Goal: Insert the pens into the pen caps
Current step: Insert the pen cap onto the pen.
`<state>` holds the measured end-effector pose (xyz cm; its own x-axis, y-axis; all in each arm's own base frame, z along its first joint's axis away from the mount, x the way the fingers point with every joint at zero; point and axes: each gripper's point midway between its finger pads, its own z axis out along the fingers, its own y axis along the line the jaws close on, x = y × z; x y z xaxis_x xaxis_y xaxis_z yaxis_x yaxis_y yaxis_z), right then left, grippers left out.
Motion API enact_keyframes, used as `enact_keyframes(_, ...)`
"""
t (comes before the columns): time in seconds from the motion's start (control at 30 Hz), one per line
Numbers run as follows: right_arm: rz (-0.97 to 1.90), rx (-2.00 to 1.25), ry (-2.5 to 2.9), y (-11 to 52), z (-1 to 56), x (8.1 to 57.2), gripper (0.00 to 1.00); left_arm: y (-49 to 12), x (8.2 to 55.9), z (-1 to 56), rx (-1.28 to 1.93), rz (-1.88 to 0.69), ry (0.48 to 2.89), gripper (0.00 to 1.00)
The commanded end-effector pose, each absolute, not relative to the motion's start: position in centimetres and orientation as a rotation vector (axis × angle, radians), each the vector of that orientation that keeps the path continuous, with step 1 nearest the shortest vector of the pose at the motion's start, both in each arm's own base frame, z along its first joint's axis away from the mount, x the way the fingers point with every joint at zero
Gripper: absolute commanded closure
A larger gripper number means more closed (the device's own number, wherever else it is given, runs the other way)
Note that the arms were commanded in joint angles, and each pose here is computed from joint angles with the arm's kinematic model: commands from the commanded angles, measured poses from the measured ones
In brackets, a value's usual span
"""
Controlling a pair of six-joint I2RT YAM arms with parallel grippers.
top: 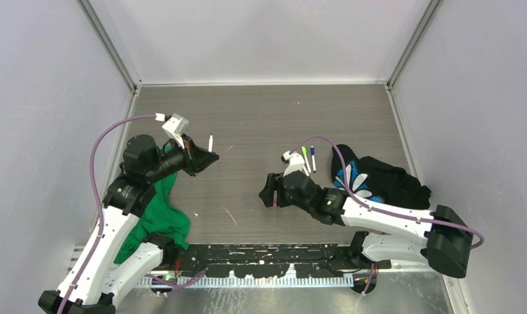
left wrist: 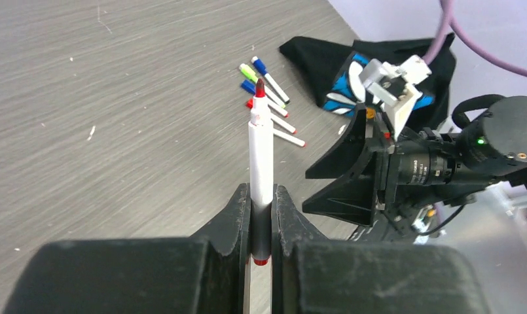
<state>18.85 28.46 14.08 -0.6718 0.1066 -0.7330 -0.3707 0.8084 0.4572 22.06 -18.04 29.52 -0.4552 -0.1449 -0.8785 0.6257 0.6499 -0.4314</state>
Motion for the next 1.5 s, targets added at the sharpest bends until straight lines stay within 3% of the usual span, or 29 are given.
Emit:
enact_keyframes(0.0,0.808,-0.133,2.262,29.4,11.6,17.6,0.28,-17.2,22.2,29.8,0.545,-0.796,1.732,1.00)
enact_keyframes(0.33,0.667,-0.009,2.350,30.1,6.4,17.2,0.28,-16.0,22.2,27.7,0.541,-0.689,1.765,1.00)
enact_keyframes(1.47,0.477,-0.028,2.300,31.4,4.8,21.6,0.27,-16.4,21.4,27.5,0.573,-0.688,1.762,1.00)
